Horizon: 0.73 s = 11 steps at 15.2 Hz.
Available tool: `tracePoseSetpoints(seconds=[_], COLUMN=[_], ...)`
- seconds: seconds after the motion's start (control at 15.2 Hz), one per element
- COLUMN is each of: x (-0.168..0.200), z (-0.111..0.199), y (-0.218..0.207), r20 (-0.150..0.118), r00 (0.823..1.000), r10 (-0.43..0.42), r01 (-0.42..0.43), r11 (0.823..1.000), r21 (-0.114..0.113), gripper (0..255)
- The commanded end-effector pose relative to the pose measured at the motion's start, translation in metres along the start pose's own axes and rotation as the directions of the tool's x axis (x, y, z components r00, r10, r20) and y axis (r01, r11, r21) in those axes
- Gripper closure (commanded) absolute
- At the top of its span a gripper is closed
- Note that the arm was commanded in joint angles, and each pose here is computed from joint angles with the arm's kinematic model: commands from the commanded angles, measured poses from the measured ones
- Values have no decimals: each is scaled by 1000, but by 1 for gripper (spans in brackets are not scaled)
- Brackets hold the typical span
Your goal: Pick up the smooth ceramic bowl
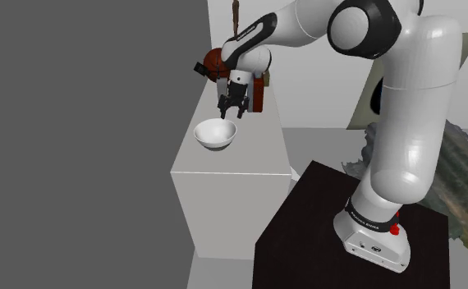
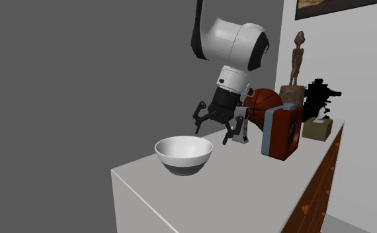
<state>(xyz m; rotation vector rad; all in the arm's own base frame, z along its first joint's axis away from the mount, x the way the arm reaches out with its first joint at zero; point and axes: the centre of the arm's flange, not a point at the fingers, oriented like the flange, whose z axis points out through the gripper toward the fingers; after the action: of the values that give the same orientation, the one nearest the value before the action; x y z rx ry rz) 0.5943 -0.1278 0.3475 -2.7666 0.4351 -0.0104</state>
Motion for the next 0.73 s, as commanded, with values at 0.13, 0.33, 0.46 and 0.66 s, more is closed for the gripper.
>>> tracePoseSetpoints(seconds=[0.13, 0.33, 0.46, 0.66], x=[7, 8, 8, 8], z=[20, 35, 43, 42], y=[9, 14, 17, 17], r20=[-1, -1, -1, -1], r00=[1000, 1000, 1000, 1000], r10=[2, 2, 2, 2], r01=[-2, -2, -2, -2], r11=[1000, 1000, 1000, 1000], r21=[4, 4, 4, 4], gripper=[0, 0, 0, 255])
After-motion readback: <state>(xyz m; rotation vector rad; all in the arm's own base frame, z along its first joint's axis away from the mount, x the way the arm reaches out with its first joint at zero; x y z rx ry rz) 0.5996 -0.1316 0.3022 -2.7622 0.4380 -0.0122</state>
